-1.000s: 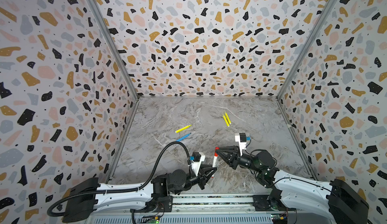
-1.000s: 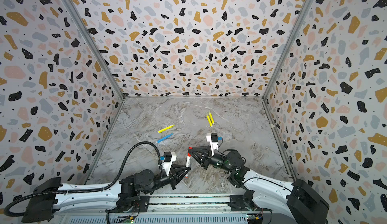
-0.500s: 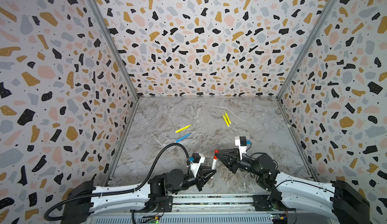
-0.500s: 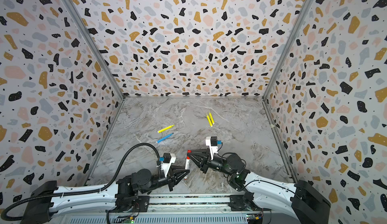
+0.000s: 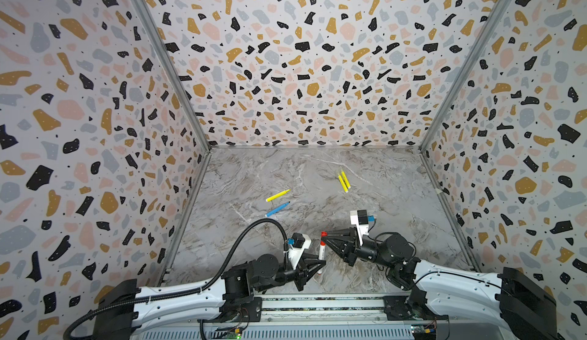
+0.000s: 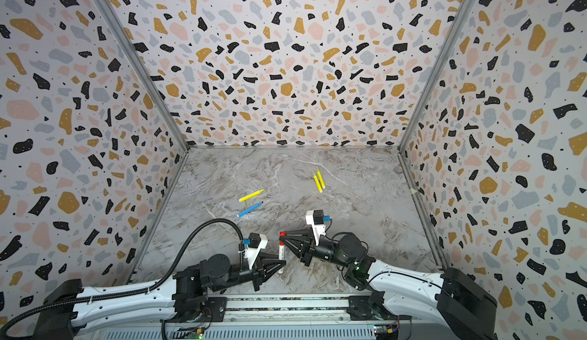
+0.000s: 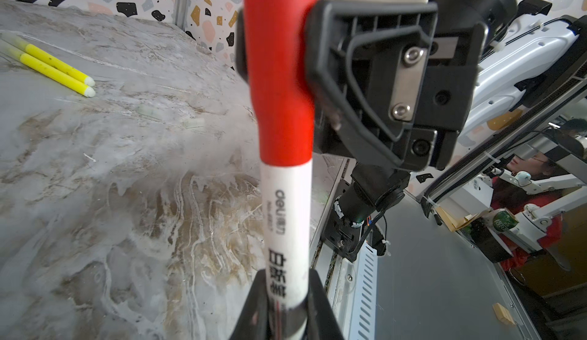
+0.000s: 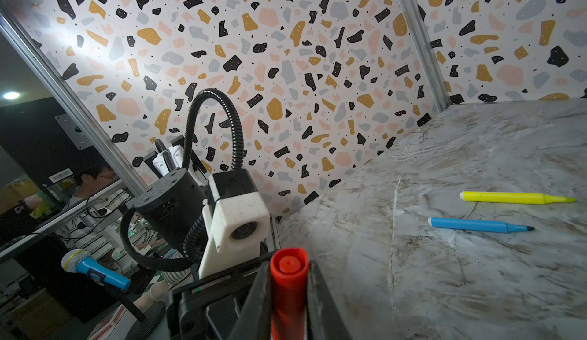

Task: Insert the pens into the pen caps
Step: 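Take the capped white marker from the left gripper with the right gripper, then carry the capped white marker away and lay it beside the yellow highlighters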

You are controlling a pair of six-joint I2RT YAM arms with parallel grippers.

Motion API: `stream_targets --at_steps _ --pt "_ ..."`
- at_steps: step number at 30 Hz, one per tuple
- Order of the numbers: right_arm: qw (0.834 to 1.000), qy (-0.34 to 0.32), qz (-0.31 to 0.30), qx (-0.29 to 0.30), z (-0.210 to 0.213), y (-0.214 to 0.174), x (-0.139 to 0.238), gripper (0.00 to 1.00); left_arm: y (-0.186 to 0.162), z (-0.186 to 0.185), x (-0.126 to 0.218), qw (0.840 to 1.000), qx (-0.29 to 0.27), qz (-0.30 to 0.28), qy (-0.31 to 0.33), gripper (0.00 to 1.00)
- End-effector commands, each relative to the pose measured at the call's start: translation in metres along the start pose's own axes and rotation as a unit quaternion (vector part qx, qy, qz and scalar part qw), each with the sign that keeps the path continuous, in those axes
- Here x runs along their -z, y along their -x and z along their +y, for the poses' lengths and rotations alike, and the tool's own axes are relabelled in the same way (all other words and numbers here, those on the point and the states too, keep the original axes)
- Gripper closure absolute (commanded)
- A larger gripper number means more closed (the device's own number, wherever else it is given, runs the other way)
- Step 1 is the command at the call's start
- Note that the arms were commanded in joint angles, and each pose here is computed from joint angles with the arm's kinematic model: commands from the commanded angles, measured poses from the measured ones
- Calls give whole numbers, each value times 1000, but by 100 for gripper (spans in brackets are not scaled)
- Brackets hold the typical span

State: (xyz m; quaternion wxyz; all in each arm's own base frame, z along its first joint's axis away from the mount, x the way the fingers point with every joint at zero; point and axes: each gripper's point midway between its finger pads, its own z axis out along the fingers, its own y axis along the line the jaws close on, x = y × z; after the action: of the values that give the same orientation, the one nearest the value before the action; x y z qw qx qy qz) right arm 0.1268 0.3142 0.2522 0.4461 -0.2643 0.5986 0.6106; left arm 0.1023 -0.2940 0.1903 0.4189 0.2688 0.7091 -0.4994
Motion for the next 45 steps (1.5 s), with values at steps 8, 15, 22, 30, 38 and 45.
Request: stream_targets --at_steps 8,15,22,30,38,45 --pt "996 14 91 -15 16 -27 11 54 71 8 -7 988 8 -148 32 100" --pt "999 -8 49 10 17 16 32 40 61 10 -6 989 23 -148 22 100" --pt "993 -66 96 16 -5 7 32 40 65 5 -12 990 10 -140 20 100" --pt "991 -56 116 20 -9 7 11 44 63 4 -16 991 9 -132 19 100" --pt "992 -44 115 19 -12 11 -5 53 61 5 -14 991 12 -131 19 100" --pt "993 -41 113 18 -12 16 -14 63 58 6 -14 991 10 -128 20 100"
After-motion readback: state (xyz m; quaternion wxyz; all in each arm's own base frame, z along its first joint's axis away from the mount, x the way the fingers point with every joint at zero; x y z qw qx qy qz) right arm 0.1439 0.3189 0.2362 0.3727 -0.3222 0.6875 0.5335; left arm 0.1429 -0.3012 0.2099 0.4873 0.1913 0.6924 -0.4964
